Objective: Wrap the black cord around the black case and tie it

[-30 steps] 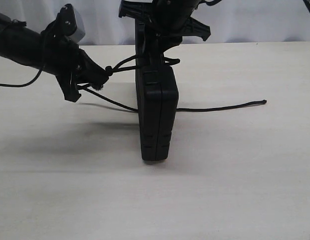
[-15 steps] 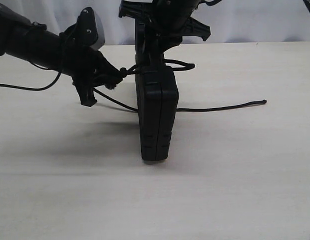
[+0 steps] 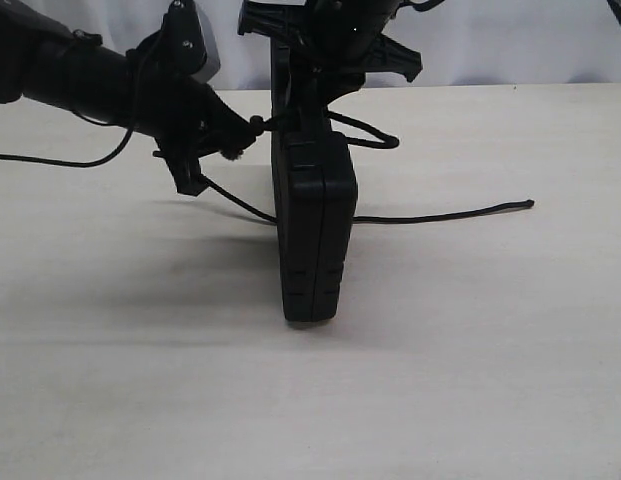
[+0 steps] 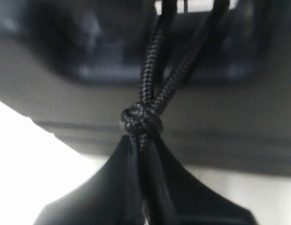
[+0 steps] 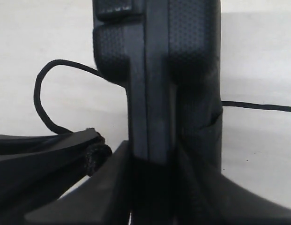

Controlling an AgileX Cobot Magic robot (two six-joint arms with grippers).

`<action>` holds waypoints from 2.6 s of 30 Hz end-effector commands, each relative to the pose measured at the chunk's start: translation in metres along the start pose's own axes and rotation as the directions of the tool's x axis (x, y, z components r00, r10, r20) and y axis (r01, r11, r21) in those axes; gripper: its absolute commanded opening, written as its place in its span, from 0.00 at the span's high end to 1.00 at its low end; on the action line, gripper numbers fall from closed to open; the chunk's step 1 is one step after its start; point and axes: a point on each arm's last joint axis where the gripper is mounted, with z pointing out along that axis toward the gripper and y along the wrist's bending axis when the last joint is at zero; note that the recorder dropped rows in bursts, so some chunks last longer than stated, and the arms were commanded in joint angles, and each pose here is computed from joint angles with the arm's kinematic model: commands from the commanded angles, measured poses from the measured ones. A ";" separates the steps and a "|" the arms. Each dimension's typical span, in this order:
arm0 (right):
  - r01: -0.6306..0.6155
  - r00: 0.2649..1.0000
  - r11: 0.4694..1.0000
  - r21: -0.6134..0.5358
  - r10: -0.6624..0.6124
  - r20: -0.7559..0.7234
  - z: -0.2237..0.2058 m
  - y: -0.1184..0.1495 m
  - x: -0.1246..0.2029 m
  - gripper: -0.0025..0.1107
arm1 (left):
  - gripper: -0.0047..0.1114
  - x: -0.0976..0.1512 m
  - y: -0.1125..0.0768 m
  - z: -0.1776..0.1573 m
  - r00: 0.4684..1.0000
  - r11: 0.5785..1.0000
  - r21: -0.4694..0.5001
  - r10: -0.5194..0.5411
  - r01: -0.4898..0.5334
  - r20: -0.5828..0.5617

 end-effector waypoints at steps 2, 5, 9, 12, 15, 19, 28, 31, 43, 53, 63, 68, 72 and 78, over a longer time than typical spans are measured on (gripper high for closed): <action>-0.006 1.000 1.000 -0.029 0.007 0.018 -0.007 0.004 0.000 0.94 | 0.96 -0.014 -0.001 -0.002 0.997 1.000 0.023 -0.015 0.013 0.073; -0.006 1.000 1.000 -0.029 0.007 0.018 -0.007 0.004 0.000 0.94 | 0.96 -0.015 -0.003 -0.002 0.996 0.999 0.047 -0.015 0.012 0.085; -0.006 1.000 1.000 -0.029 0.007 0.018 -0.007 0.004 0.000 0.94 | 0.96 -0.019 -0.008 -0.003 0.991 0.995 0.103 -0.021 0.008 0.129; -0.006 1.000 1.000 -0.029 0.007 0.018 -0.007 0.004 0.000 0.94 | 0.96 -0.019 -0.009 -0.003 0.991 0.994 0.108 -0.023 0.009 0.133; -0.006 1.000 1.000 -0.029 0.007 0.018 -0.007 0.004 0.000 0.94 | 0.96 -0.023 -0.009 -0.003 0.985 0.993 0.113 -0.053 0.034 0.164; -0.006 1.000 1.000 -0.029 0.007 0.018 -0.007 0.004 0.000 0.94 | 0.96 -0.029 -0.007 -0.005 0.966 0.989 0.111 -0.119 0.095 0.229; -0.006 1.000 1.000 -0.029 0.007 0.018 -0.007 0.004 0.000 0.94 | 0.81 -0.030 -0.010 -0.005 0.961 0.982 0.156 -0.143 0.108 0.236; -0.006 1.000 1.000 -0.029 0.007 0.018 -0.007 0.004 0.000 0.94 | 0.57 -0.030 -0.011 -0.005 0.961 0.982 0.158 -0.143 0.107 0.237; -0.006 1.000 1.000 -0.029 0.007 0.018 -0.007 0.004 0.000 0.94 | 0.50 -0.023 -0.013 -0.007 0.988 0.986 0.159 -0.076 0.054 0.134; -0.006 1.000 1.000 -0.029 0.007 0.018 -0.007 0.004 0.000 0.94 | 0.50 -0.029 -0.020 -0.028 1.000 0.984 0.177 0.000 -0.005 0.027; -0.006 1.000 1.000 -0.029 0.007 0.018 -0.007 0.004 0.000 0.94 | 0.50 -0.015 -0.021 -0.021 0.998 0.979 0.202 0.014 -0.002 -0.058; -0.006 1.000 1.000 -0.029 0.007 0.018 -0.007 0.004 0.000 0.94 | 0.50 -0.011 -0.017 -0.017 0.997 0.985 0.173 0.008 0.005 -0.073; -0.006 1.000 1.000 -0.029 0.007 0.018 -0.007 0.004 0.000 0.94 | 0.65 -0.010 -0.016 -0.016 0.997 0.987 0.162 0.009 0.004 -0.076; -0.006 1.000 1.000 -0.029 0.007 0.018 -0.007 0.004 0.000 0.94 | 0.92 -0.014 -0.016 -0.016 0.999 0.987 0.153 -0.035 0.041 -0.040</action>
